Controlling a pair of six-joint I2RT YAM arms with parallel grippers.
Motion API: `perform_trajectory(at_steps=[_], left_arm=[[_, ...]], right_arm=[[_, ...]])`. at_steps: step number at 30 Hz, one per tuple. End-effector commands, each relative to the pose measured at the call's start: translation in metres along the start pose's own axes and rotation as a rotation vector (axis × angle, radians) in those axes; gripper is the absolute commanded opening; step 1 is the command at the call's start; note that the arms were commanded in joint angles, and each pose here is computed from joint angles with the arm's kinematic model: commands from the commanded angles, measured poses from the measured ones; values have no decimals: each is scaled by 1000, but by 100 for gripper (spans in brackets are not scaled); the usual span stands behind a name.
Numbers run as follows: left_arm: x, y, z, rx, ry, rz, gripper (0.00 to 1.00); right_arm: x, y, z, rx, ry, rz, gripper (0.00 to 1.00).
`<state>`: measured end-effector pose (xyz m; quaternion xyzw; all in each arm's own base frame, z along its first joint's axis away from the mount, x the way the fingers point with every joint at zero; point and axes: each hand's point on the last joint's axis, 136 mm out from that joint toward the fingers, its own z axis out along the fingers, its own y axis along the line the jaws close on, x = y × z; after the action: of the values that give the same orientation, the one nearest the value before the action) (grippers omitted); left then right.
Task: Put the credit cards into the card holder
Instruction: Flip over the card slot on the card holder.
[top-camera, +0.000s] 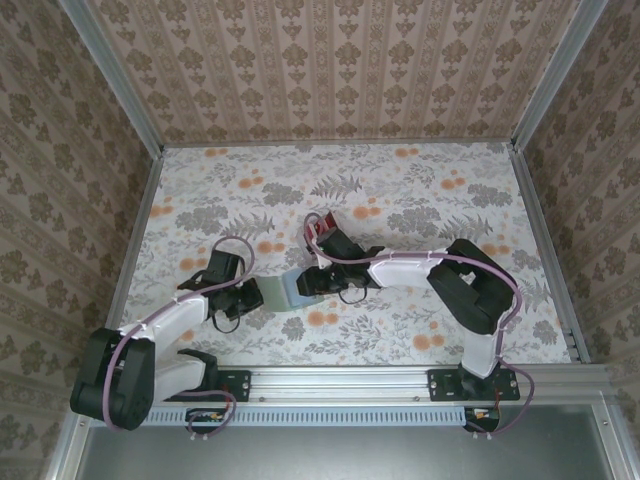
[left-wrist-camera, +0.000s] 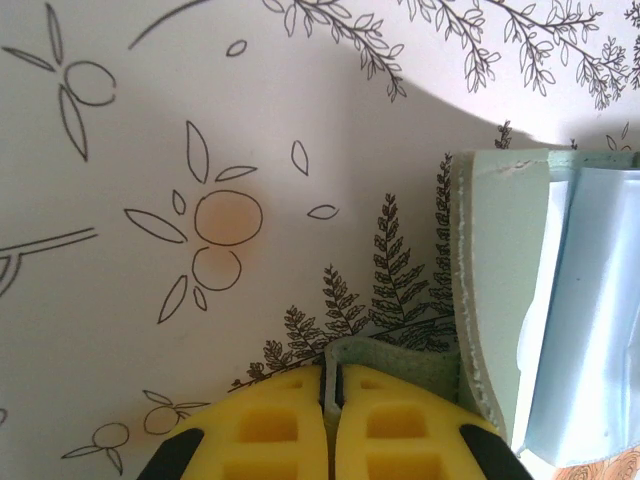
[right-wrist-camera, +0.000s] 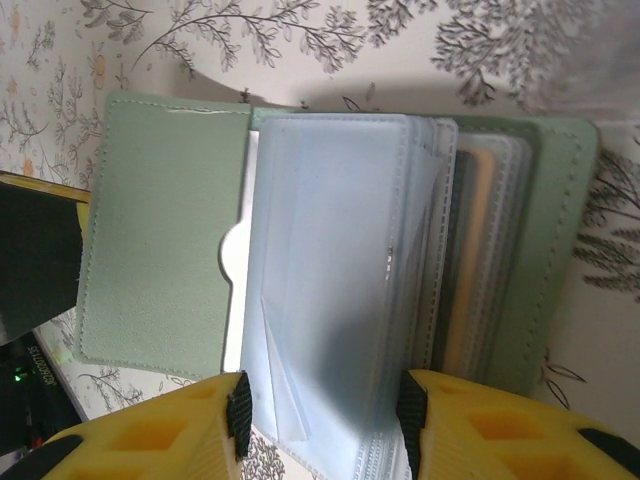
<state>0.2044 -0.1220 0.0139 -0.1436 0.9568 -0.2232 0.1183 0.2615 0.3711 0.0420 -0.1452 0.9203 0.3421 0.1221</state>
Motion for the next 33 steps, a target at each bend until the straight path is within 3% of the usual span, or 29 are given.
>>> perform_trajectory(at_steps=[1, 24, 33], left_arm=[[0, 10, 11, -23, -8, 9, 0], [0, 5, 20, -12, 13, 12, 0], [-2, 6, 13, -22, -4, 17, 0]], right_arm=[[11, -7, 10, 45, 45, -8, 46], [-14, 92, 21, -253, 58, -38, 49], [-23, 86, -2, -186, 9, -83, 50]])
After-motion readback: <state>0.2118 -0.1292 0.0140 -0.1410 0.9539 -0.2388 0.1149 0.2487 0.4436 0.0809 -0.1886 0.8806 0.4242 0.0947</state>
